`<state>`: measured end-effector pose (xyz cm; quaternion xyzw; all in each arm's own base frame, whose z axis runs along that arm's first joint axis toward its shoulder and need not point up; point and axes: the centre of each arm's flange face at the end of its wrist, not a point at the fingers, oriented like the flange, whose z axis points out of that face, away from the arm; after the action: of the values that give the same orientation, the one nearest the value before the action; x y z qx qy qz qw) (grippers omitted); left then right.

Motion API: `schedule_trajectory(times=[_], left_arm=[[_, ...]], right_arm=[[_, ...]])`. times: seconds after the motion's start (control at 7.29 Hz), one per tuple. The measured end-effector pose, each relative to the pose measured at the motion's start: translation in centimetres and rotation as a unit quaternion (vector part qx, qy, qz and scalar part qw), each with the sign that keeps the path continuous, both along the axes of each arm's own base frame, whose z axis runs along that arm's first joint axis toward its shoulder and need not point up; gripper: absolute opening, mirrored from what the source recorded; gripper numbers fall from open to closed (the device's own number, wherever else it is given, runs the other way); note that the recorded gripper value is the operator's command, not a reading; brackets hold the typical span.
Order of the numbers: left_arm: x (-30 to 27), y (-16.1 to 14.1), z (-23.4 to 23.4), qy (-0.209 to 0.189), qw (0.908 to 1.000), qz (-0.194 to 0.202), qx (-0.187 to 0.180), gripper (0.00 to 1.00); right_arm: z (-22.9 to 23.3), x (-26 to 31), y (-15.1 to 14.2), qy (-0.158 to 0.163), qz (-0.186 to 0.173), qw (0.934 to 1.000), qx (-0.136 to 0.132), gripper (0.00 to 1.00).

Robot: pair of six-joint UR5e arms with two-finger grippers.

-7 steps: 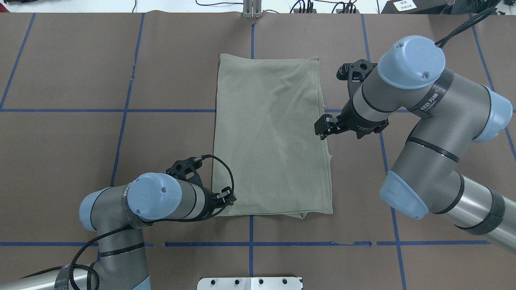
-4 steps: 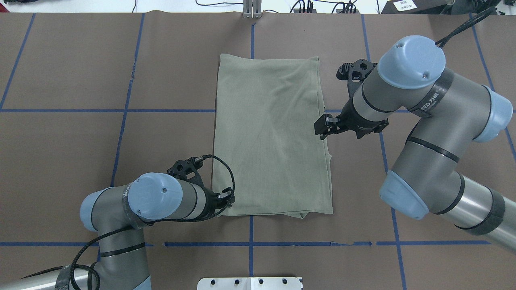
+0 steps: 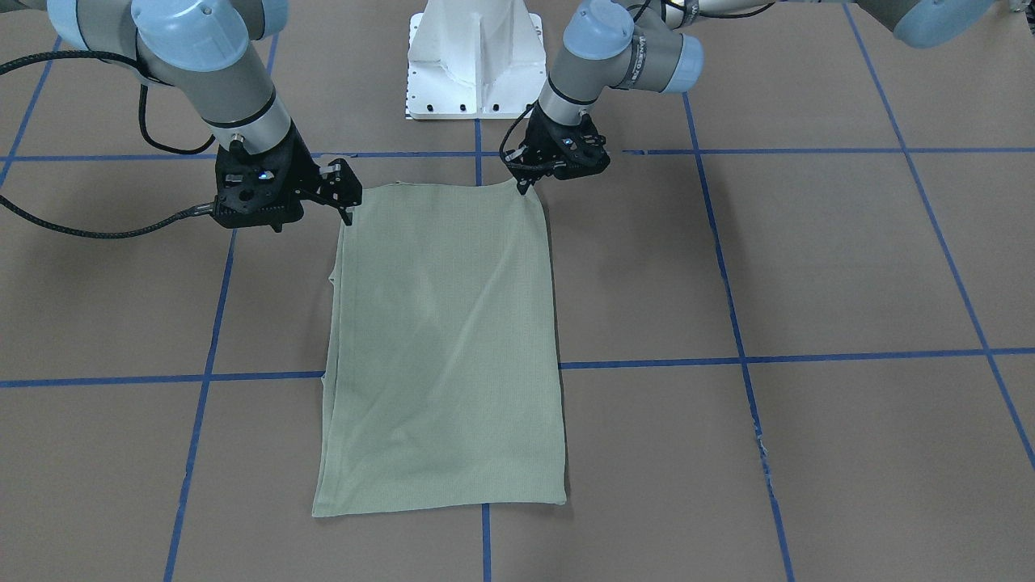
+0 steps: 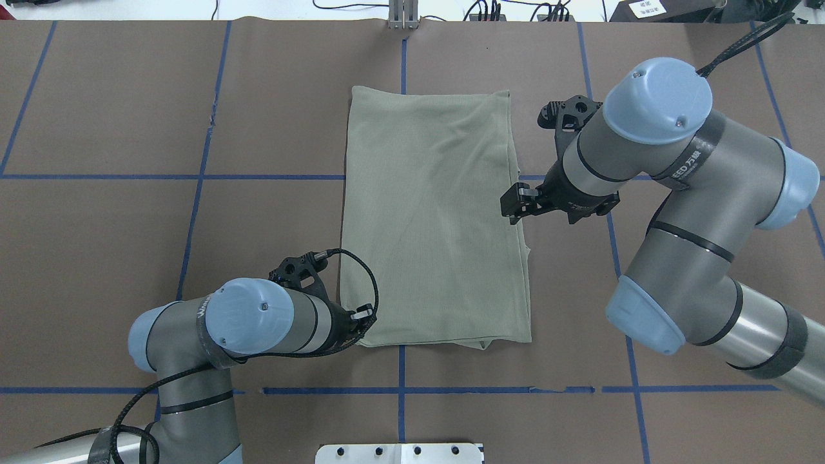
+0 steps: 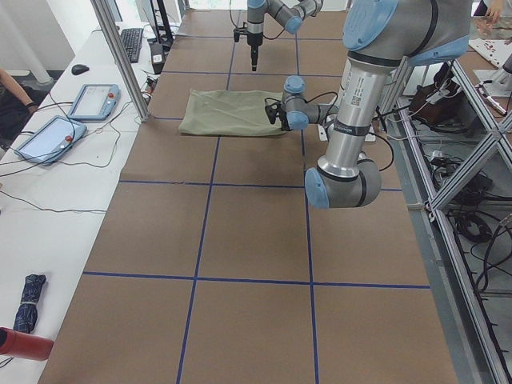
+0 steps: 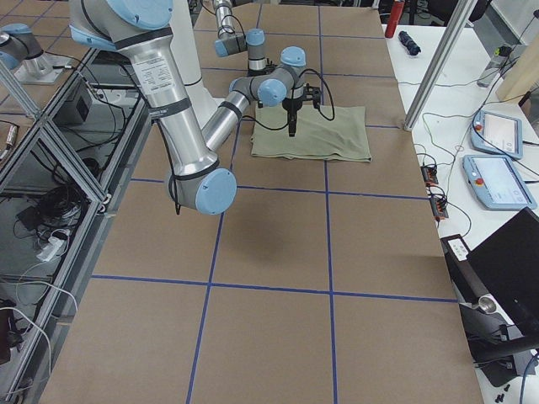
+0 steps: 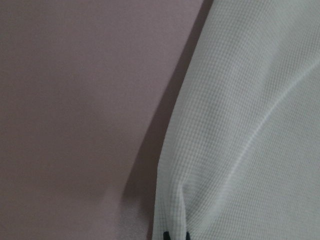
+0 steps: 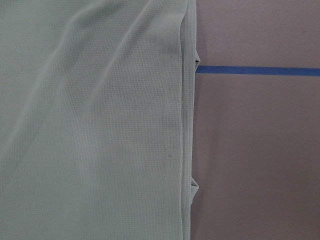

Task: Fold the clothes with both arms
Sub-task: 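Move the right gripper down to the shirt edge nearest the robot, then grasp the near edge of the folded shirt with both grippers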

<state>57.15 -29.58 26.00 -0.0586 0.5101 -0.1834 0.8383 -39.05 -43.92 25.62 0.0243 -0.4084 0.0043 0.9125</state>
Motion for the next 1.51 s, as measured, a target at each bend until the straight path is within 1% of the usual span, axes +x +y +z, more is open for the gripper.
schedule_trajectory(times=[0.14, 0.27, 0.41, 0.55, 0.69, 0.96, 1.1, 1.23, 1.37, 1.51], left_arm=[[0.0, 0.0, -0.3, 0.002, 1.0000, 0.002, 0.001, 0.00], [0.0, 0.1, -0.6, 0.005, 1.0000, 0.003, 0.002, 0.00], [0.0, 0.1, -0.9, 0.007, 1.0000, 0.003, 0.002, 0.00], [0.0, 0.1, -1.0, 0.008, 1.0000, 0.004, 0.003, 0.00], [0.0, 0.1, -1.1, 0.009, 0.9999, 0.004, 0.003, 0.00], [0.1, 0.1, -1.2, 0.010, 0.9999, 0.005, 0.003, 0.00], [0.1, 0.1, -1.3, 0.010, 0.9999, 0.005, 0.003, 0.00], [0.1, 0.1, -1.3, 0.011, 0.9999, 0.005, 0.003, 0.00], [0.1, 0.1, -1.3, 0.010, 0.9999, 0.005, 0.003, 0.00], [0.1, 0.1, -1.4, 0.011, 0.9999, 0.005, 0.003, 0.00]], right_arm=[[-0.1, -1.3, 1.2, 0.000, 0.012, 0.9997, -0.023, 1.00], [-0.4, -3.1, 2.9, -0.004, 0.033, 0.9982, -0.050, 1.00], [-0.8, -4.9, 4.8, -0.013, 0.060, 0.9953, -0.074, 1.00], [-1.1, -6.7, 6.9, -0.022, 0.095, 0.9902, -0.099, 1.00], [-1.0, -8.2, 8.7, -0.025, 0.132, 0.9829, -0.126, 1.00], [0.1, -10.0, 11.4, -0.021, 0.196, 0.9639, -0.179, 1.00], [1.1, -10.7, 12.7, -0.014, 0.218, 0.9562, -0.194, 1.00], [2.3, -11.2, 14.0, -0.008, 0.234, 0.9501, -0.205, 1.00], [3.3, -11.5, 14.9, -0.007, 0.246, 0.9455, -0.214, 1.00], [3.9, -11.8, 15.5, -0.006, 0.249, 0.9439, -0.217, 1.00]])
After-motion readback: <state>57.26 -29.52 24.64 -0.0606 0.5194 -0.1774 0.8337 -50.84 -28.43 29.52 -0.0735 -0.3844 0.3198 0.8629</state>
